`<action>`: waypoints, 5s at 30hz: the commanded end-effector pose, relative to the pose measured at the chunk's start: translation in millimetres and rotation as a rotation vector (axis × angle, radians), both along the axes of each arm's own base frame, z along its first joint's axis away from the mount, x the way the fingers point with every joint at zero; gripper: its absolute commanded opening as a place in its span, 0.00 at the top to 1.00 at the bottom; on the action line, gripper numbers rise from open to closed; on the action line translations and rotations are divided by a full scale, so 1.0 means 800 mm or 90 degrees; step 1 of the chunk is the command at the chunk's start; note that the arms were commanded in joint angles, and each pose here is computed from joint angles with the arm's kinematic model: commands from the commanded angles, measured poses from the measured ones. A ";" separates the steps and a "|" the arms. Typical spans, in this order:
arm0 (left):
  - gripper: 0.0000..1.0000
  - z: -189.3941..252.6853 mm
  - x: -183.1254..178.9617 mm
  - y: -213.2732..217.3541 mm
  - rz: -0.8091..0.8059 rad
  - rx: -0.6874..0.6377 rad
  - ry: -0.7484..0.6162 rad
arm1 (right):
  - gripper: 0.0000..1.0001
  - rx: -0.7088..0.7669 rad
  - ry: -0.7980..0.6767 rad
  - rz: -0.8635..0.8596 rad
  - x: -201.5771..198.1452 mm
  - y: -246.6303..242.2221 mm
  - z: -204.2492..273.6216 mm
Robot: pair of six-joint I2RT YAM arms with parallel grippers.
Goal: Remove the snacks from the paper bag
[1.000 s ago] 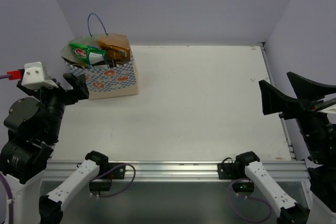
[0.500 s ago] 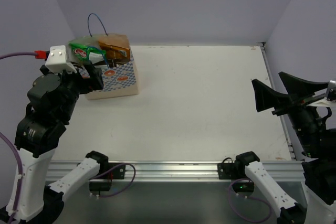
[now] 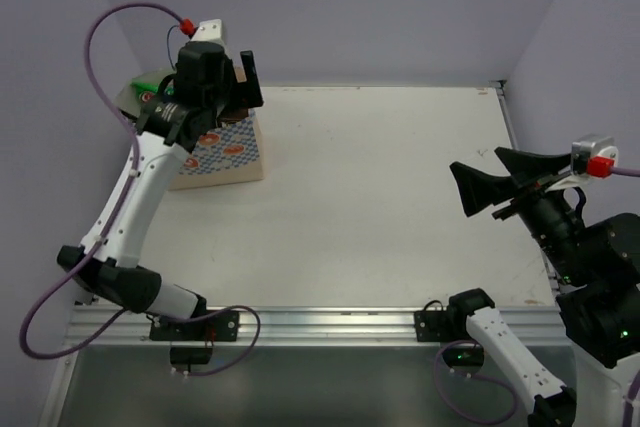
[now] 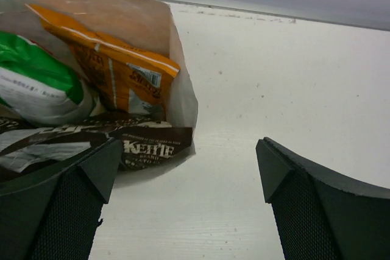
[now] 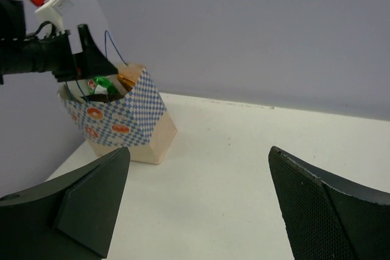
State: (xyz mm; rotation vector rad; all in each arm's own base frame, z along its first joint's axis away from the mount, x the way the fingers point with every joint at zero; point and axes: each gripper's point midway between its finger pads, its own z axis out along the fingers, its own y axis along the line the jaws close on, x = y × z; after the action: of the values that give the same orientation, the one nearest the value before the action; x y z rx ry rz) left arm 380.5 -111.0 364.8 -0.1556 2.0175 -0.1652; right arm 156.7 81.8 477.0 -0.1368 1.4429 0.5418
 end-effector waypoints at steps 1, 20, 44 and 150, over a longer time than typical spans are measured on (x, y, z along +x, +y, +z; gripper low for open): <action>0.00 0.009 0.029 -0.019 0.003 -0.030 -0.011 | 0.01 -0.002 0.040 0.033 -0.006 0.010 -0.024; 0.28 -0.118 0.092 -0.037 0.003 0.058 0.133 | 0.01 -0.006 0.068 0.012 -0.007 0.003 -0.057; 0.80 -0.132 0.136 -0.065 -0.054 0.144 0.109 | 0.01 -0.026 0.074 0.029 -0.012 0.006 -0.066; 0.11 -0.002 -0.135 -0.146 -0.122 -0.179 -0.036 | 0.01 -0.056 0.302 0.067 0.074 0.049 -0.152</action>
State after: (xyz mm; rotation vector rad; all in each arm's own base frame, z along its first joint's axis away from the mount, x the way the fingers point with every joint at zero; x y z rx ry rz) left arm 271.5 -258.0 389.8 0.0245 1.8805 -0.6975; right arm 214.4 114.8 339.0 -0.1167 1.9951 0.5961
